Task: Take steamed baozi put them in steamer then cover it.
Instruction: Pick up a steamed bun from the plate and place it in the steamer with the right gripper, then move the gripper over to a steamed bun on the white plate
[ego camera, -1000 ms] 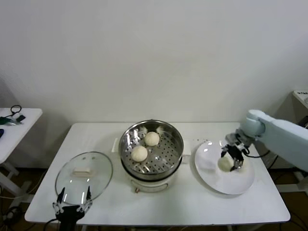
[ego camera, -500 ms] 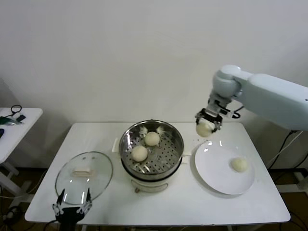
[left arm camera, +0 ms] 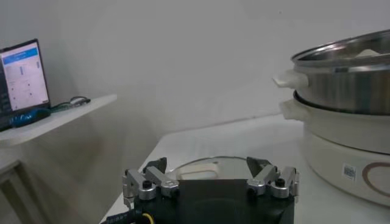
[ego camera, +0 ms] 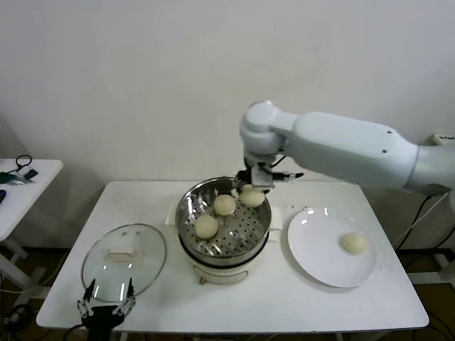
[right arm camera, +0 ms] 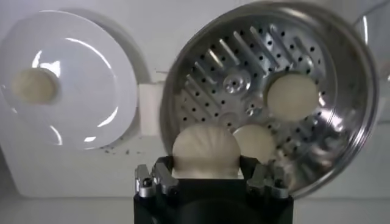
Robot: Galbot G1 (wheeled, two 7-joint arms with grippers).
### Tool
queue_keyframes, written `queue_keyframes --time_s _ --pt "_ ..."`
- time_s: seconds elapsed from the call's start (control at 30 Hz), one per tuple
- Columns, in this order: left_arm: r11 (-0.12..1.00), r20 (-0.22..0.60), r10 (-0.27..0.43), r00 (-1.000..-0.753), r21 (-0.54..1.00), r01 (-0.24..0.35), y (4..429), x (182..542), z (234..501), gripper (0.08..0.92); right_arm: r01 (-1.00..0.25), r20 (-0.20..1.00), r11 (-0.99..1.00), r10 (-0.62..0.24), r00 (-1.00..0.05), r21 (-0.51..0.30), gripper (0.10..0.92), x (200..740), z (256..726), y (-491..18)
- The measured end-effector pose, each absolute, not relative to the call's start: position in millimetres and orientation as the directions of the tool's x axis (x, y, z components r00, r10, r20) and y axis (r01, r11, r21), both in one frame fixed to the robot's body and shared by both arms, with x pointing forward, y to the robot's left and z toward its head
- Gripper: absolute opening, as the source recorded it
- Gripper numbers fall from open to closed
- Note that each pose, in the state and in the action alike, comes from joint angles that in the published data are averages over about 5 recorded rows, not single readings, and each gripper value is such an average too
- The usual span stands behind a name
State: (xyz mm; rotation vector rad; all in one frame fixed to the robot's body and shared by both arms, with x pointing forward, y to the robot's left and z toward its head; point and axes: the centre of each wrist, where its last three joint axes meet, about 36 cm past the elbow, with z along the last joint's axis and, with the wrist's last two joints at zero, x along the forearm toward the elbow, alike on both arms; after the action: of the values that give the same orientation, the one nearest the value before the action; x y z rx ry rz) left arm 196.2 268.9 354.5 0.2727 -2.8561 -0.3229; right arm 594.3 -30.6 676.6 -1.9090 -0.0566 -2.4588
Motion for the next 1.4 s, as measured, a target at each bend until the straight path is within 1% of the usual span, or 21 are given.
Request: queue_keyframes --time_s 0.3,0.63,0.87,0.9,1.07,1.1,1.4 --pt "0.958 0.227 -0.223 -0.948 0.233 -0.169 271.4 195.7 355.0 0.823 0.152 0.982 -0.987 0.020 -0.186 0.049 0.702 575.1 633.8 5.8" --pt "0.960 0.239 -0.225 -0.945 0.221 -0.172 270.0 194.8 348.7 0.823 0.189 0.989 -0.979 0.048 -0.138 0.073 0.704 565.8 605.5 19.4" --pt "0.961 0.242 -0.224 -0.944 0.217 -0.172 269.9 196.2 347.1 0.823 0.187 0.991 -0.979 0.060 -0.116 0.081 0.710 562.7 596.2 19.3" --pt "0.961 0.243 -0.224 -0.944 0.218 -0.172 270.1 196.3 346.7 0.823 0.186 0.992 -0.979 0.060 -0.114 0.081 0.718 562.4 595.3 19.5" --pt "0.961 0.246 -0.224 -0.943 0.219 -0.171 270.8 196.2 345.3 0.823 0.183 0.992 -0.980 0.062 -0.112 0.082 0.809 562.3 594.1 20.5" --pt "0.961 0.247 -0.224 -0.943 0.219 -0.171 270.9 196.1 344.9 0.823 0.182 0.992 -0.980 0.062 -0.112 0.082 0.816 562.5 594.4 20.5" --pt "0.960 0.249 -0.225 -0.942 0.221 -0.171 271.7 195.3 343.0 0.823 0.144 0.992 -0.989 0.030 -0.124 0.047 0.823 575.1 613.8 9.9"
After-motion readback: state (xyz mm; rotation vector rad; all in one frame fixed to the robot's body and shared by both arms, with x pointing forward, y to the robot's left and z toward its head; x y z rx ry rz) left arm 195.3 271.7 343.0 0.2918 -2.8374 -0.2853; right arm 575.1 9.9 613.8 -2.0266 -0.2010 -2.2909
